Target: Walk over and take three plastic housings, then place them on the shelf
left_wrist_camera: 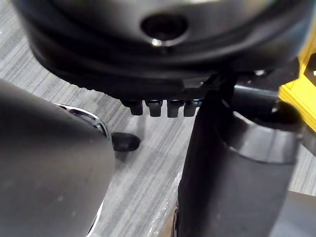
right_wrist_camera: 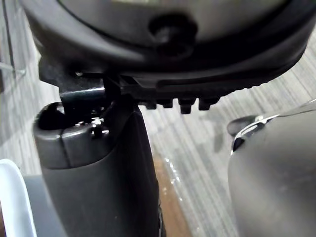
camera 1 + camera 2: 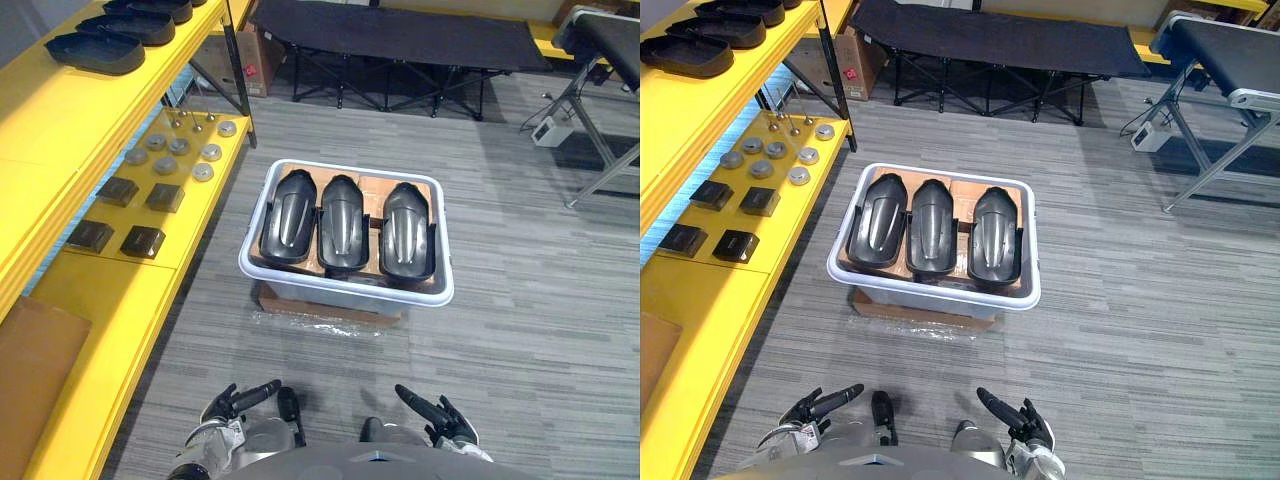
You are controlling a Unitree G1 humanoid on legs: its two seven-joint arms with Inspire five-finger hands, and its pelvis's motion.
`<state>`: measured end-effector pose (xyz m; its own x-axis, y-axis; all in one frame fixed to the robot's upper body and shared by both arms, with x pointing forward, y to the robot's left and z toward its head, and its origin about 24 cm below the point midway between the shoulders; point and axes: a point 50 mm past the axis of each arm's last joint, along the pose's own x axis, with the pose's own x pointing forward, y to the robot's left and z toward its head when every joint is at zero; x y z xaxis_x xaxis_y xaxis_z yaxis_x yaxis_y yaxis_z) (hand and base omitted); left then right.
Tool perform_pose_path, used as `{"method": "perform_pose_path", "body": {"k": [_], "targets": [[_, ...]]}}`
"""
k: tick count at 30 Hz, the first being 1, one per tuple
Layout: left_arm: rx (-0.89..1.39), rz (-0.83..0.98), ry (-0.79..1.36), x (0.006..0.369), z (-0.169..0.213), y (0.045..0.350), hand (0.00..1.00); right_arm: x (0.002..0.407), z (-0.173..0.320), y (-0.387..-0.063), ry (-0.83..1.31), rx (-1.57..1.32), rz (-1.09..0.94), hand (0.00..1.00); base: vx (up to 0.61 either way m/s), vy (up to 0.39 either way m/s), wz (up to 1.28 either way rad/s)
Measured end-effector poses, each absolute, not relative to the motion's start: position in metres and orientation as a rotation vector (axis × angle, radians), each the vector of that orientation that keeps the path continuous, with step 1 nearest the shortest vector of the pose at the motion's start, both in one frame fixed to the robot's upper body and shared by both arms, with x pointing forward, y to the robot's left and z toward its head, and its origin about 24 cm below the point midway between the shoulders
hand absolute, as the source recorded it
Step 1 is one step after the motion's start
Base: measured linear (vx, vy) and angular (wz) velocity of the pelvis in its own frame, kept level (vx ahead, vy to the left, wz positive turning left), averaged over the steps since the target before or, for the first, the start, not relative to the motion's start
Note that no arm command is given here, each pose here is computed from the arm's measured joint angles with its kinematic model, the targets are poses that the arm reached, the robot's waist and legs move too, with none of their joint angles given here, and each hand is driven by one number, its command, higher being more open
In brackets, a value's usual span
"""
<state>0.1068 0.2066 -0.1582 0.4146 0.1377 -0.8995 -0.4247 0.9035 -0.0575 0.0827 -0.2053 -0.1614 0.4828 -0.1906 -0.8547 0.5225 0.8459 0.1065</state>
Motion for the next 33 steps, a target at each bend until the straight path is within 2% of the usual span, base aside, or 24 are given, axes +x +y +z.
{"method": "perform_pose_path", "body": {"k": [4, 8, 12, 15, 20, 23, 27, 29, 33], "targets": [[-0.244, 0.3, 1.07, 0.114, -0.155, 0.204, 1.0, 0.098, -0.153, -0.205, 0.879, 0.411, -0.501, 1.0, 0.09, 0.022, 0.31], [-0.234, 0.275, 1.057, 0.121, -0.151, 0.206, 1.0, 0.159, -0.104, -0.212, 0.554, 0.394, -0.471, 1.0, 0.05, 0.053, 0.15], [-0.225, 0.278, 1.016, 0.128, -0.145, 0.214, 1.0, 0.203, -0.05, -0.225, 0.281, 0.365, -0.43, 1.0, 0.01, 0.066, 0.03], [-0.211, 0.283, 0.999, 0.13, -0.142, 0.221, 1.0, 0.214, -0.02, -0.24, 0.154, 0.317, -0.423, 1.0, 0.05, 0.075, -0.19], [-0.216, 0.337, 1.033, 0.111, -0.146, 0.232, 1.0, 0.223, 0.031, -0.261, -0.029, 0.222, -0.42, 1.0, 0.09, 0.049, -0.16], [-0.215, 0.341, 1.022, 0.111, -0.144, 0.235, 1.0, 0.226, 0.047, -0.275, -0.046, 0.178, -0.447, 1.0, 0.15, 0.023, 0.11], [-0.211, 0.334, 1.002, 0.113, -0.143, 0.236, 1.0, 0.24, 0.057, -0.277, -0.029, 0.17, -0.451, 1.0, 0.07, -0.001, 0.06], [-0.212, 0.328, 0.987, 0.116, -0.141, 0.236, 1.0, 0.254, 0.067, -0.278, -0.042, 0.168, -0.453, 1.0, 0.0, 0.0, 0.0], [-0.222, 0.278, 0.906, 0.142, -0.132, 0.229, 1.0, 0.298, 0.109, -0.307, -0.091, 0.094, -0.51, 1.0, -0.11, -0.013, 0.09]]}}
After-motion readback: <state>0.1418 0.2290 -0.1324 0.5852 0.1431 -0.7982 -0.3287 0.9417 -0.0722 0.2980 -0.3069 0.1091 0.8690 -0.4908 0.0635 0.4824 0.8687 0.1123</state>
